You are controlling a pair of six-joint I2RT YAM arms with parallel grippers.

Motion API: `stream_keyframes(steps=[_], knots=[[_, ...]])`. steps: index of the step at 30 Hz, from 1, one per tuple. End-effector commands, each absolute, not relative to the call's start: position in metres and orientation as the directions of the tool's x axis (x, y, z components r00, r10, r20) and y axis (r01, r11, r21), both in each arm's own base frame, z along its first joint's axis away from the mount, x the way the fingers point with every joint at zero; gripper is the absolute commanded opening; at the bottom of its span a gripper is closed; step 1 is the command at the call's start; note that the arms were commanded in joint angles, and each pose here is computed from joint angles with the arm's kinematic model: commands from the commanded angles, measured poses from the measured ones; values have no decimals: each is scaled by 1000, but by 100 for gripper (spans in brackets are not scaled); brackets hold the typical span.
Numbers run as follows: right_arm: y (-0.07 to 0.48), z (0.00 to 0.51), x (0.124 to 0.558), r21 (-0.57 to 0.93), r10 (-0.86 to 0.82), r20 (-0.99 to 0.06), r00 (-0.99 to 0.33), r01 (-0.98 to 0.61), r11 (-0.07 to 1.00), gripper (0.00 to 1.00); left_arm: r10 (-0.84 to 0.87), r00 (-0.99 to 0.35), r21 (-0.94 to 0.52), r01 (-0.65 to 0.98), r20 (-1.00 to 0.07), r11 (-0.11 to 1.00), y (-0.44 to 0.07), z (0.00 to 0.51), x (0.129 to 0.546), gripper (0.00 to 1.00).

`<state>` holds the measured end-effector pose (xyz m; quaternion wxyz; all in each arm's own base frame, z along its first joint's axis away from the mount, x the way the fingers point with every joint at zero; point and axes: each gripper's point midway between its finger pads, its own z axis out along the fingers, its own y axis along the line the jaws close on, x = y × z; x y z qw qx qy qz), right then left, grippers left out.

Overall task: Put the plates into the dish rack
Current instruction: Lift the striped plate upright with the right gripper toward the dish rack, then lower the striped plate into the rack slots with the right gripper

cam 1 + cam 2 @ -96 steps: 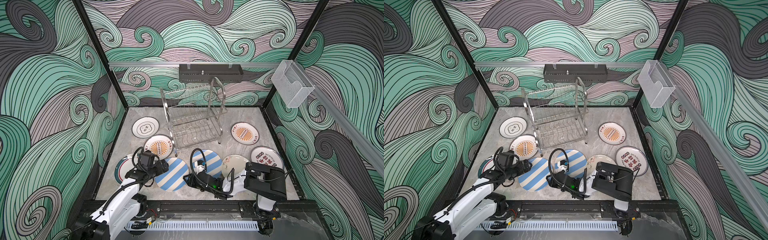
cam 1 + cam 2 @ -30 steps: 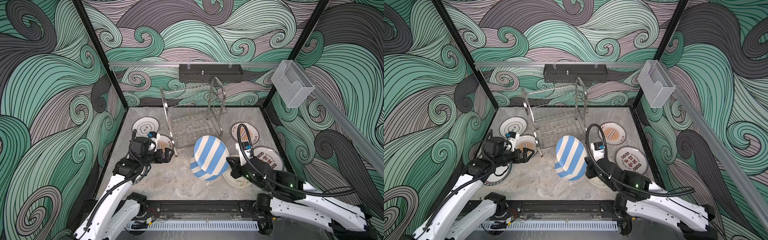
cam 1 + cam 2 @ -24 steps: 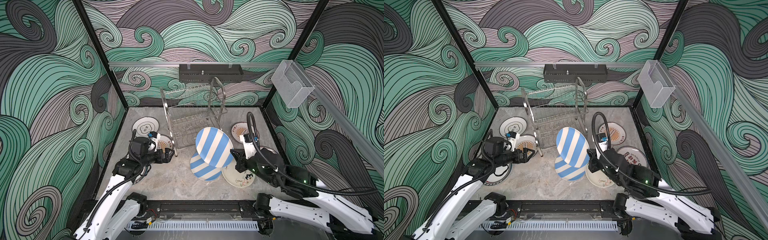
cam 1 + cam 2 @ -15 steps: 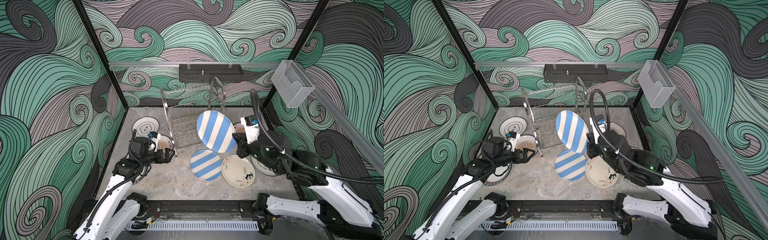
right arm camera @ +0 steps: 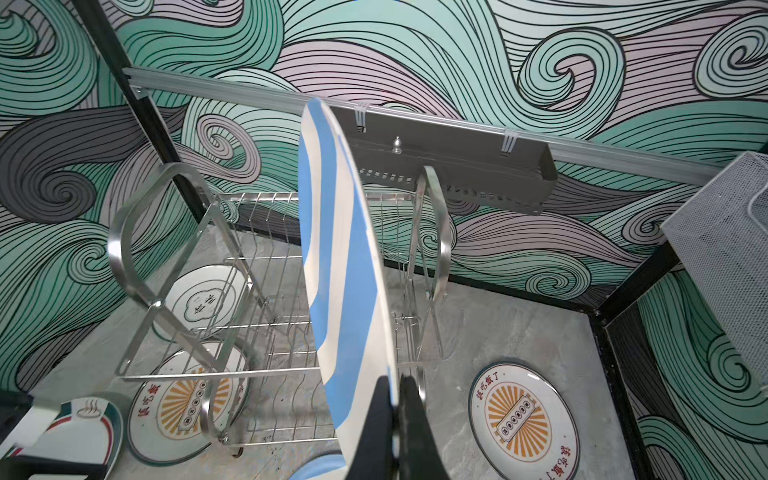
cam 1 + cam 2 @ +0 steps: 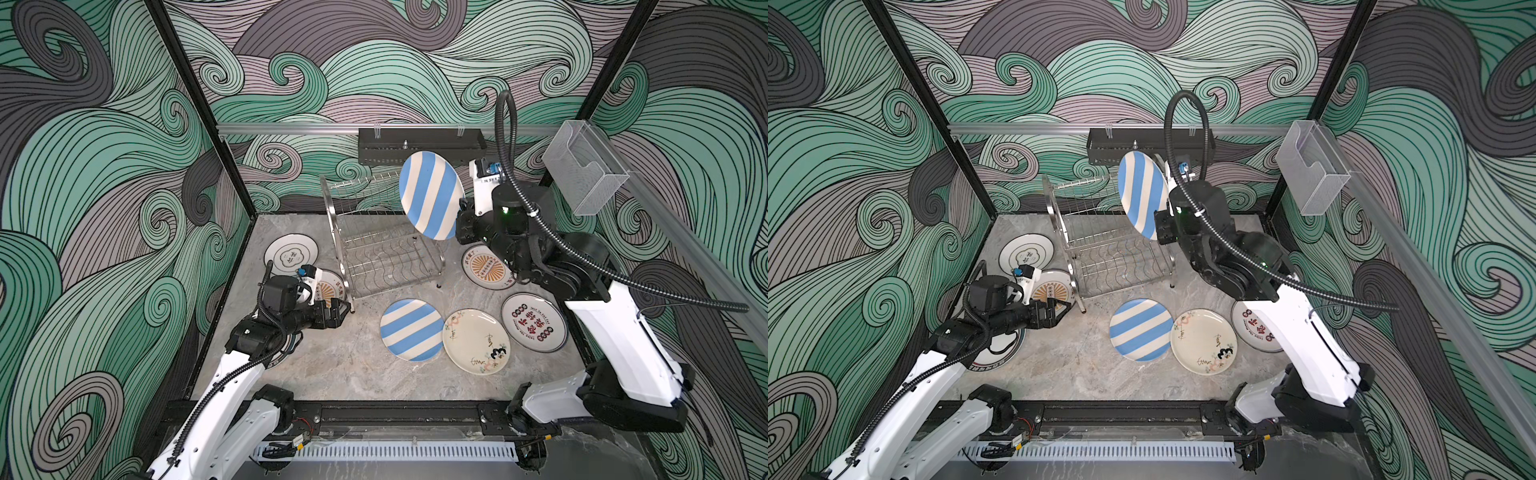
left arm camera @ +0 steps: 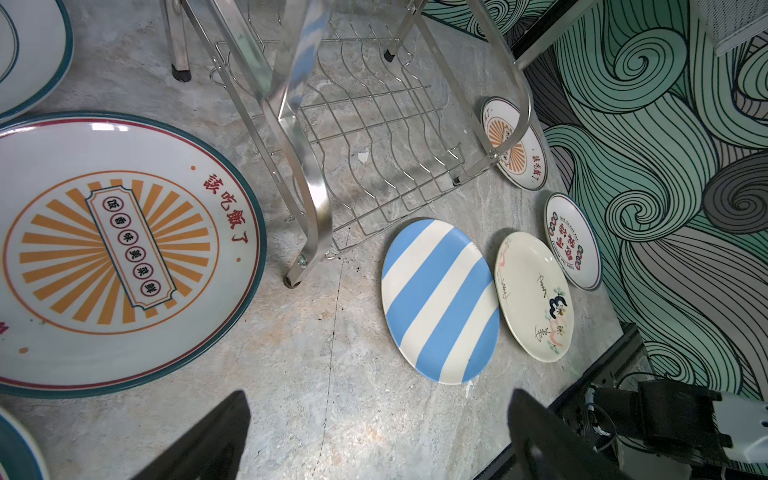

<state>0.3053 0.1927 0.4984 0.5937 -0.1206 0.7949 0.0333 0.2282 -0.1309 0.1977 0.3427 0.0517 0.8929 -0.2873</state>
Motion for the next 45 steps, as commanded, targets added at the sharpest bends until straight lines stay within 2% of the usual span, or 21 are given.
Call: stream_keyframes(steps=[1, 10, 21, 32, 45], knots=[[188, 514, 322, -120, -160, -961, -226, -182, 976, 0, -89, -745, -467, 317, -662, 826, -132, 201, 225, 99], [197, 527, 359, -197, -215, -960, -177, -113, 974, 0, -88, -750, -453, 297, -655, 840, -129, 197, 228, 99], [187, 517, 394, -219, -222, -955, -198, -39, 975, 0, -86, -755, -443, 284, -650, 851, -126, 194, 229, 99], [183, 507, 409, -220, -203, -958, -202, 63, 974, 0, -82, -769, -441, 273, -635, 855, -126, 188, 230, 99], [193, 489, 424, -189, -168, -962, -216, 80, 979, 0, -81, -772, -447, 275, -630, 851, -127, 187, 229, 99]])
